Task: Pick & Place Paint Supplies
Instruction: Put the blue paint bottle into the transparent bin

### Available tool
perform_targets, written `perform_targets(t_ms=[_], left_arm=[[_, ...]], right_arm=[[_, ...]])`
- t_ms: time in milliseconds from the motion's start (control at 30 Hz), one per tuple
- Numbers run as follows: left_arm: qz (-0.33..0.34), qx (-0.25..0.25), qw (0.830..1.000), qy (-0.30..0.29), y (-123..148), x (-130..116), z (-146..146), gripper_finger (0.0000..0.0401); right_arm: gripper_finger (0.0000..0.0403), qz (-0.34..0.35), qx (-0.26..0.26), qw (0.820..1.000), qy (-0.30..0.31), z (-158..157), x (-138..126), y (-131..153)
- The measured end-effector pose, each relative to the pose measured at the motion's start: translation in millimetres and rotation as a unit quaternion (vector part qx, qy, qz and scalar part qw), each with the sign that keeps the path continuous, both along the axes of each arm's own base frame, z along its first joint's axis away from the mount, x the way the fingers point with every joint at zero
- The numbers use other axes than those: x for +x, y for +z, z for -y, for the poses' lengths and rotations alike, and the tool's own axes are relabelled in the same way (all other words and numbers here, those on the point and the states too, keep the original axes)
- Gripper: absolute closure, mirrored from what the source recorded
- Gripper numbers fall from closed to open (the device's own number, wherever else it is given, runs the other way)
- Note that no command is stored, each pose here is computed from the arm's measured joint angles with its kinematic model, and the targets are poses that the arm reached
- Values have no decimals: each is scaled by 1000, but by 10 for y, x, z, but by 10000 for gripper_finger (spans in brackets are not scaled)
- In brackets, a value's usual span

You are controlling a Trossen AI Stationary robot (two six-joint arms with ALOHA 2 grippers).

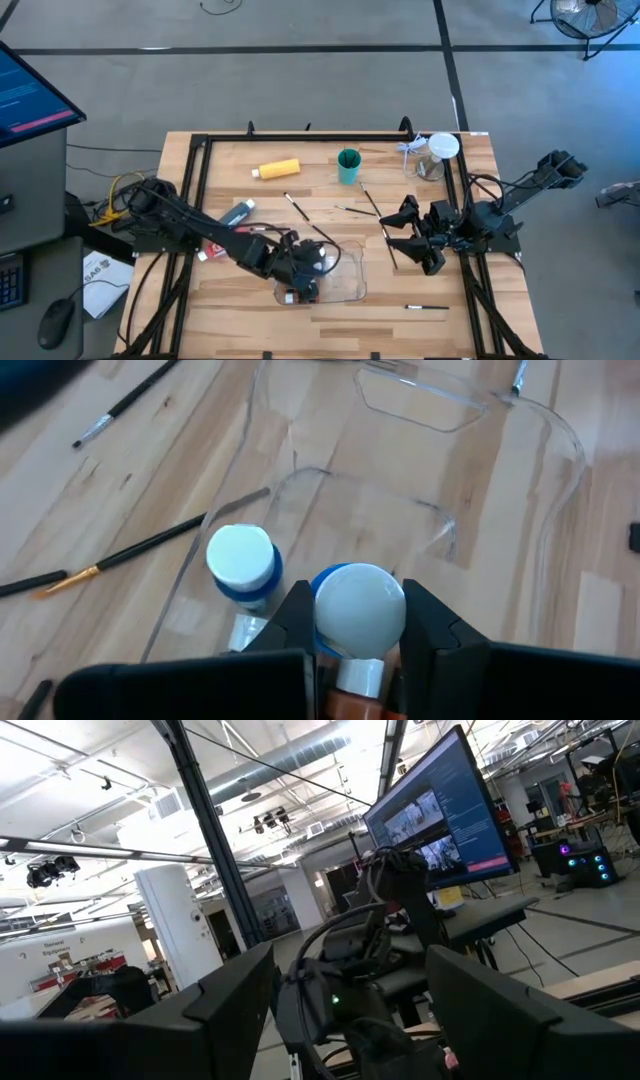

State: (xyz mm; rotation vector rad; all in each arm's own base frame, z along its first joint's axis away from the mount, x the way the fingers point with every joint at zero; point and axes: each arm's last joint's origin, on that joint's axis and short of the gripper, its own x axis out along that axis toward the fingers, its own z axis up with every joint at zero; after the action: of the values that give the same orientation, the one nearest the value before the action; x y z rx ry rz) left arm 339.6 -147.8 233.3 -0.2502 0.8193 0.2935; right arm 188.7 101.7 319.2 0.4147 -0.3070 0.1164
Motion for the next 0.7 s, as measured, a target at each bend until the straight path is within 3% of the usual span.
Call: perform_targets(t_ms=[700], left_arm=[[-18,2,1000,12,-128,73,-61,368]], right_arm=[[148,-8,-5,1000,0,-4,6,-16]])
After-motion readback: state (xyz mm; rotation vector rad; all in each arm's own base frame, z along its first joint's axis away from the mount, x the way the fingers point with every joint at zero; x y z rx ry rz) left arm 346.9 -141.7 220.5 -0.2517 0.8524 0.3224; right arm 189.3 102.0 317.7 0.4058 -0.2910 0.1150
